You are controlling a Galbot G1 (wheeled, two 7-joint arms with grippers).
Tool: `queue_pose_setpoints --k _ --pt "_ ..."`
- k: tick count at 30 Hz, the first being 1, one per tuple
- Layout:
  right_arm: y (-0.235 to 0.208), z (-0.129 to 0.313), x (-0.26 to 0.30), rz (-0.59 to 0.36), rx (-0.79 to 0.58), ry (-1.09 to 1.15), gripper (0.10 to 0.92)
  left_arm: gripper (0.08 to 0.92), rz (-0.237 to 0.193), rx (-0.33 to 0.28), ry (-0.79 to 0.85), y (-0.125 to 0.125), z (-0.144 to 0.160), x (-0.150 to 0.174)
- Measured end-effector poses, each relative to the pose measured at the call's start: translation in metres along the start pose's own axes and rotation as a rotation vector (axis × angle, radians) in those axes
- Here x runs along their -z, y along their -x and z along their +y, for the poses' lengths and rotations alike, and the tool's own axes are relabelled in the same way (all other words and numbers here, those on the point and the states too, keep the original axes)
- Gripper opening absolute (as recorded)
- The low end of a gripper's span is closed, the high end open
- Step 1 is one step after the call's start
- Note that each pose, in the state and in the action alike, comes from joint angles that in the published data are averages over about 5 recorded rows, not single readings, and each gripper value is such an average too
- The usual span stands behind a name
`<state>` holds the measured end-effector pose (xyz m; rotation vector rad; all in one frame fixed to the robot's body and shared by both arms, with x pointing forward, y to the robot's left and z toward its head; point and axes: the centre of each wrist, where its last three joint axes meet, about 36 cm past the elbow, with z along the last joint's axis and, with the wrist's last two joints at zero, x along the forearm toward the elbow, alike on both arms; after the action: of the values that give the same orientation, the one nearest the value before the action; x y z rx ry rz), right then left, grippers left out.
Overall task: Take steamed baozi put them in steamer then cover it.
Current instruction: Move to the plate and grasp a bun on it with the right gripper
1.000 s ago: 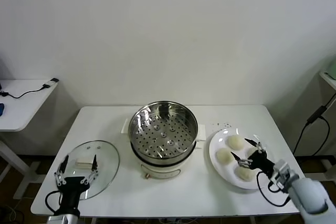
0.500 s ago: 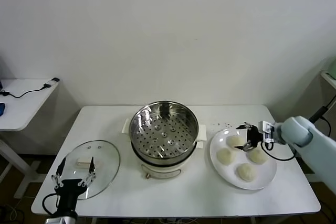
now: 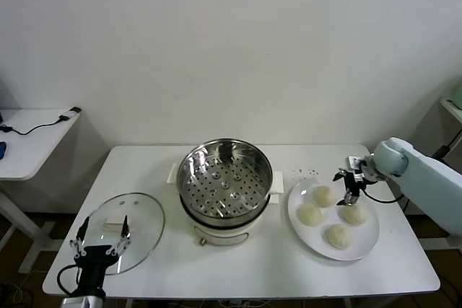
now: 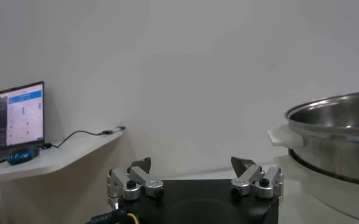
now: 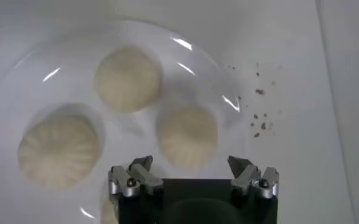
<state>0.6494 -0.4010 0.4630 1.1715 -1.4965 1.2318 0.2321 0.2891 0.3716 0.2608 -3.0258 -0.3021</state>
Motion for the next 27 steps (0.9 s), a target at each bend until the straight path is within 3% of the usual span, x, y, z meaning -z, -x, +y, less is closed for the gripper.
queue_pose_setpoints --k 12,27 --pt "0.024 -0.013 0.022 0.040 0.044 -0.037 0.815 0.823 0.009 0.002 0.007 0.003 0.001 -0.005" --pt "0.023 -0.021 0.029 0.048 0.053 -0.060 0.683 0.823 0.006 -0.001 0.017 0.005 0.001 -0.005"
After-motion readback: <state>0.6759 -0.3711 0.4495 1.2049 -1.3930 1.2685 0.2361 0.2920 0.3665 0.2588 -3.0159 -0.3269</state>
